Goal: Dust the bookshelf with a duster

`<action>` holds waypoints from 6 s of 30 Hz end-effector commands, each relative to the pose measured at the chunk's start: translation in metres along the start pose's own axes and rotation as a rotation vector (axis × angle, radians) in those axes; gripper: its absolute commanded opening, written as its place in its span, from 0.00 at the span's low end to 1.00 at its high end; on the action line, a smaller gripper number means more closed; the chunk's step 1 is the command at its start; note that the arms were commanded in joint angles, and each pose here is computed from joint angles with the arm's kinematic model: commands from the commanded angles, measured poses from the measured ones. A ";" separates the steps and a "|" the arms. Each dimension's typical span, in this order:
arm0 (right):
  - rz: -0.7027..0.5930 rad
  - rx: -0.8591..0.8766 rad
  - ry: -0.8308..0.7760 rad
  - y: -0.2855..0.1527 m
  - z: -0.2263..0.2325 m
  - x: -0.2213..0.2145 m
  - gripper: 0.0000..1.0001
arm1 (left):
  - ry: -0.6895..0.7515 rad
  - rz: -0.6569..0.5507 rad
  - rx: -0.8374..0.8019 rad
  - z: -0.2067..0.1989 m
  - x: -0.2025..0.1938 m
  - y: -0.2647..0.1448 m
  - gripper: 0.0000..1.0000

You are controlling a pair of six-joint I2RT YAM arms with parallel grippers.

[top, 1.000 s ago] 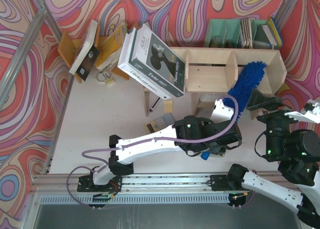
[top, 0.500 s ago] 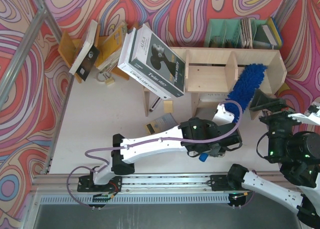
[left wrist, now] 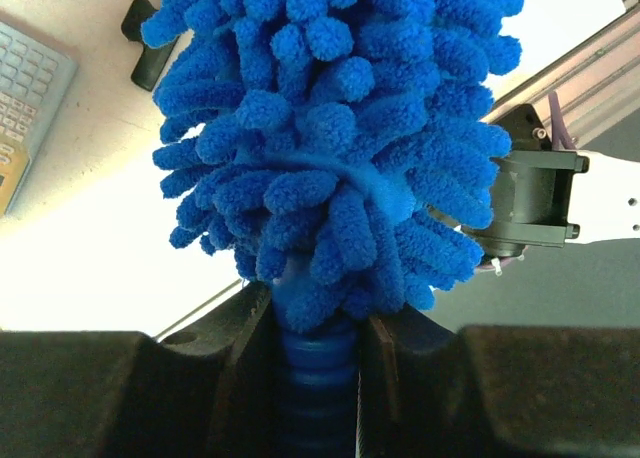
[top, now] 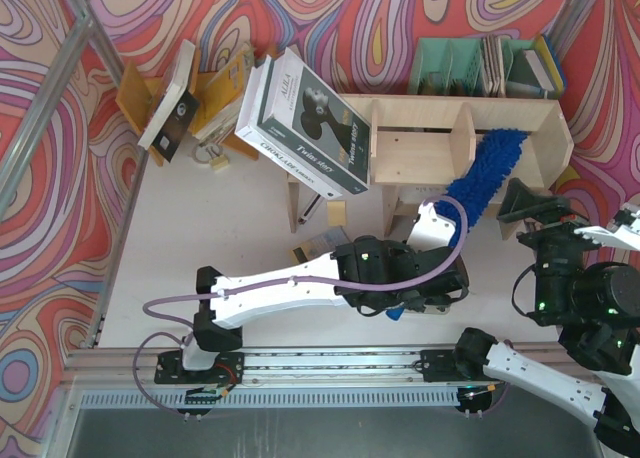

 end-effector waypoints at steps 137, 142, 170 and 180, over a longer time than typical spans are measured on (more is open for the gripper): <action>0.290 -0.037 -0.288 0.018 0.043 -0.140 0.99 | -0.422 -0.469 0.263 0.278 -0.087 -0.159 0.00; 0.291 -0.041 -0.295 0.017 0.041 -0.141 0.99 | -0.385 -0.339 0.236 0.260 -0.095 -0.136 0.00; 0.296 -0.051 -0.312 0.016 0.035 -0.150 0.99 | -0.410 0.076 0.237 0.245 -0.164 -0.001 0.00; 0.284 -0.056 -0.325 0.017 0.035 -0.150 0.99 | -0.392 -0.050 0.300 0.269 -0.141 -0.043 0.00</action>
Point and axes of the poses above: each gripper's point midway between its finger pads, its own y axis out along the fingers, its own z axis along the line the jaws close on, x = y × z, the point moved 7 cm from there along -y, back along the fingers, and after that the axes turned 1 degree about -y, right-handed, at the moved point
